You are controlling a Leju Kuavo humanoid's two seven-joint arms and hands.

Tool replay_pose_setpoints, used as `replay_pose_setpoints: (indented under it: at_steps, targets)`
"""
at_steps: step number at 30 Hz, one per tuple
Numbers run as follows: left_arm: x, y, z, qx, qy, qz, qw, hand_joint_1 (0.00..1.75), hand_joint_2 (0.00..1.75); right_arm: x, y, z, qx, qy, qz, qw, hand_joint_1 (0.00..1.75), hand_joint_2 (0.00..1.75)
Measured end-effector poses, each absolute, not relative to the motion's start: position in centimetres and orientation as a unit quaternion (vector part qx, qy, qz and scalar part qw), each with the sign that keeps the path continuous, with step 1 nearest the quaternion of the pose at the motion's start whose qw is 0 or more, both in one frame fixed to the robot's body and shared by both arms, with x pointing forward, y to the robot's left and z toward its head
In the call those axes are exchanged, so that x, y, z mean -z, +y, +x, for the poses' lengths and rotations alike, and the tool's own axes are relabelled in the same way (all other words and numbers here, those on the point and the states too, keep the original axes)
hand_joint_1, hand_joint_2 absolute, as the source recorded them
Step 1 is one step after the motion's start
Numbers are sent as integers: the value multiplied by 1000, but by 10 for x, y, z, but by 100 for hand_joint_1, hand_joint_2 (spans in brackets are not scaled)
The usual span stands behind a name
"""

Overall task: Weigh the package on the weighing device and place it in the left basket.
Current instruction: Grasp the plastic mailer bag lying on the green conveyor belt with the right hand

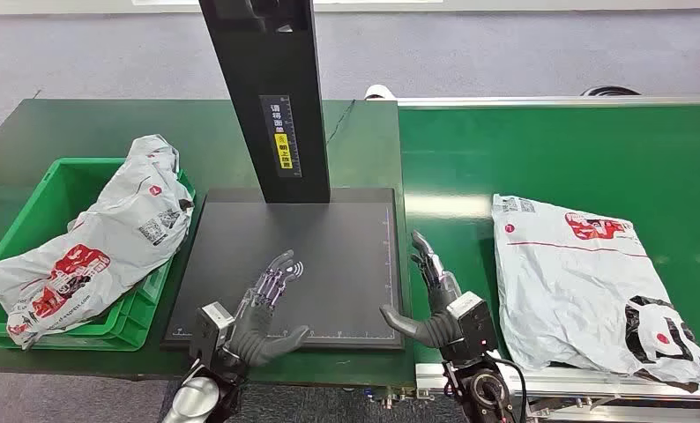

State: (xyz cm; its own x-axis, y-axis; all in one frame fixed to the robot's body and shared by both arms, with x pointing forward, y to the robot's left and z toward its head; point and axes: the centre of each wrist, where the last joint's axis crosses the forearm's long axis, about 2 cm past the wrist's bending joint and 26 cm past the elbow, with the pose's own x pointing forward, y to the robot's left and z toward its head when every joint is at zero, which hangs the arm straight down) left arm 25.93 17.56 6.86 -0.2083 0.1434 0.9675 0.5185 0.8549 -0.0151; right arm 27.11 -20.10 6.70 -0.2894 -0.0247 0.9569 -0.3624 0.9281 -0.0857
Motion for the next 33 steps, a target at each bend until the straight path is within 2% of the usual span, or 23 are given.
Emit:
replay_pose_setpoints:
  at_steps: [8, 25, 29, 33]
  targets:
    - [-67, 177, 256, 157, -759, -216, 593, 0, 175, -77, -220, 280, -173, -799, -43, 574, 0, 175]
    - [-68, 178, 254, 156, -760, -215, 593, 0, 175, -84, -231, 284, -174, -802, -81, 566, 0, 175]
    - [-70, 178, 254, 157, -759, -213, 595, 0, 175, -88, -244, 289, -195, -774, -196, 569, 0, 175]
    - [-72, 180, 255, 155, -759, -210, 596, 0, 175, -96, -277, 299, -220, -722, -312, 577, 0, 175]
